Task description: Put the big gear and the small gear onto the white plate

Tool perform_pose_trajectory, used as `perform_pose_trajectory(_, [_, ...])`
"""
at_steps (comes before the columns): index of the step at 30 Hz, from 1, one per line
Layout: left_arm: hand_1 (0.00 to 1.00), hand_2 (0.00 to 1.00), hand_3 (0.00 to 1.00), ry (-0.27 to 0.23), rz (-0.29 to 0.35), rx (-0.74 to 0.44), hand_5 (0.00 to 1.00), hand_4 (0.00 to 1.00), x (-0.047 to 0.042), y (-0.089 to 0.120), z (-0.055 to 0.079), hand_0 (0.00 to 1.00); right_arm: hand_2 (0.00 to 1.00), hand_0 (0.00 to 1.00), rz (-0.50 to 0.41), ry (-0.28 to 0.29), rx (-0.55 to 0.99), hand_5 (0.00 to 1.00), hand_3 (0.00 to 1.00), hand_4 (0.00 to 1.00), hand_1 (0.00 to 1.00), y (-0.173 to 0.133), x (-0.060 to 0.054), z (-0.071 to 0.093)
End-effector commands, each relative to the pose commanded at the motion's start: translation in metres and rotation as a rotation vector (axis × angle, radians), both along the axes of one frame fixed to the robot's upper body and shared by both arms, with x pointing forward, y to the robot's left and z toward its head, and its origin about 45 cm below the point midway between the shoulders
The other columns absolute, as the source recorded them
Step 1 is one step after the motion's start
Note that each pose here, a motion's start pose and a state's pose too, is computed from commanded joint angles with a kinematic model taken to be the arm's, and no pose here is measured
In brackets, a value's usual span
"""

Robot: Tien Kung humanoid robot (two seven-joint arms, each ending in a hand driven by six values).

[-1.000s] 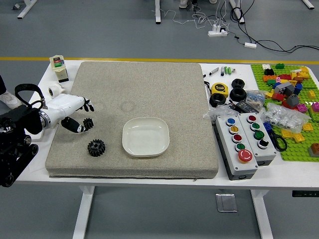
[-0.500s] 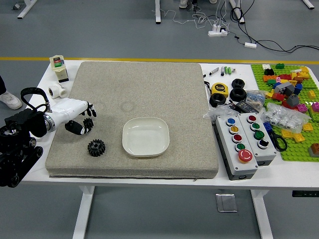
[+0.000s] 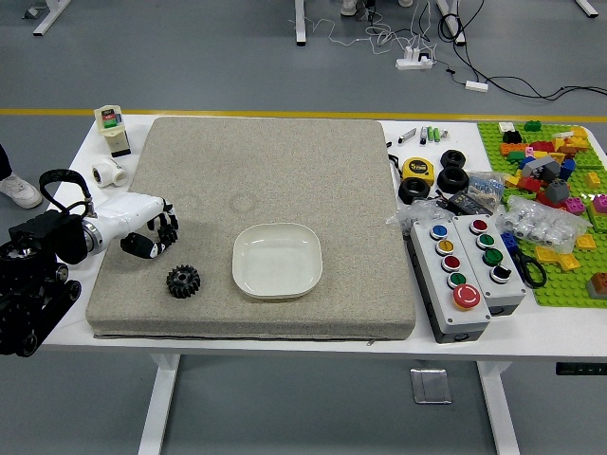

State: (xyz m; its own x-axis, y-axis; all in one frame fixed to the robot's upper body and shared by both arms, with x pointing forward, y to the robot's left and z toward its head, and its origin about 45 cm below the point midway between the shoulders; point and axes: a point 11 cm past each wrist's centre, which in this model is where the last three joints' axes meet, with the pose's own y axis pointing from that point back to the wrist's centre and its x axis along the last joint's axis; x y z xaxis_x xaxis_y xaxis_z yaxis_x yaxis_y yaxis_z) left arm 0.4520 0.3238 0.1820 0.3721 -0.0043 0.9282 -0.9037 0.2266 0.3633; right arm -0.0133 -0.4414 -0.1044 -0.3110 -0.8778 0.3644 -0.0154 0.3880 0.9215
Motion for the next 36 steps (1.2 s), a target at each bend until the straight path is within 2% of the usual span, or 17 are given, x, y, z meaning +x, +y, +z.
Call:
perform_pose_trajectory(5, [0.459,0.516,0.543,-0.007,0.002,-0.012,0.002,0.383,-0.0002,0.000,0.002,0.319,0.845,0.771,0.000,-0.001,0.000,0.800,0.795,0.949,0.812,0.000,0.000,0.000])
perform_pose_trajectory(6, [0.452,0.507,0.542,-0.009,0.003,-0.014,0.002,0.349,-0.0002,0.000,0.002,0.305,0.845,0.771,0.000,-0.001,0.000,0.801,0.795,0.950,0.812,0.000,0.000,0.000])
perform_pose_trajectory(10, [0.452,0.507,0.542,-0.034,-0.002,-0.035,0.002,0.349,0.0006,-0.003,0.010,0.305,0.845,0.771,-0.003,-0.002,0.001,0.801,0.795,0.950,0.812,0.000,0.000,0.000])
perform_pose_trajectory(14, [0.453,0.508,0.545,-0.067,-0.032,-0.060,0.002,0.373,0.0003,-0.015,0.021,0.304,0.845,0.771,-0.003,-0.001,0.001,0.801,0.796,0.950,0.812,0.000,-0.001,0.000])
perform_pose_trajectory(17, [0.453,0.508,0.545,-0.095,-0.077,-0.080,0.002,0.373,-0.0013,-0.032,0.031,0.304,0.845,0.771,-0.003,0.000,0.001,0.801,0.796,0.950,0.812,0.000,-0.002,0.000])
perform_pose_trajectory(21, [0.453,0.508,0.546,-0.122,-0.163,-0.116,0.002,0.382,-0.0086,-0.066,0.042,0.304,0.844,0.771,-0.004,0.002,0.001,0.801,0.795,0.951,0.812,0.000,-0.003,0.000])
perform_pose_trajectory(24, [0.453,0.508,0.546,-0.132,-0.250,-0.134,0.002,0.382,-0.0185,-0.096,0.049,0.304,0.844,0.771,-0.004,0.003,0.001,0.801,0.795,0.951,0.812,0.000,-0.004,0.000])
perform_pose_trajectory(25, [0.467,0.522,0.558,-0.135,-0.267,-0.138,0.020,0.455,-0.0207,-0.101,0.051,0.312,0.844,0.771,-0.004,0.003,0.001,0.801,0.796,0.951,0.812,0.000,-0.004,0.000])
perform_pose_trajectory(27, [0.467,0.522,0.558,-0.132,-0.331,-0.143,0.020,0.455,-0.0298,-0.122,0.052,0.312,0.844,0.771,-0.004,0.004,0.001,0.801,0.796,0.951,0.812,0.001,-0.005,0.000])
perform_pose_trajectory(30, [0.467,0.522,0.558,-0.113,-0.398,-0.125,0.020,0.455,-0.0404,-0.140,0.049,0.312,0.844,0.771,-0.004,0.006,0.001,0.801,0.796,0.951,0.812,0.000,-0.005,0.000])
perform_pose_trajectory(31, [0.496,0.550,0.578,-0.105,-0.417,-0.110,0.087,0.599,-0.0432,-0.145,0.046,0.332,0.844,0.772,-0.003,0.006,0.000,0.802,0.796,0.951,0.811,0.000,-0.005,0.000])
perform_pose_trajectory(33, [0.496,0.550,0.578,-0.085,-0.446,-0.079,0.087,0.599,-0.0475,-0.150,0.039,0.332,0.844,0.772,-0.003,0.007,0.000,0.802,0.796,0.951,0.811,0.000,-0.006,0.000])
perform_pose_trajectory(36, [0.496,0.550,0.578,-0.065,-0.460,-0.041,0.087,0.599,-0.0494,-0.151,0.030,0.332,0.844,0.772,-0.002,0.007,-0.001,0.802,0.796,0.951,0.811,0.000,-0.006,0.000])
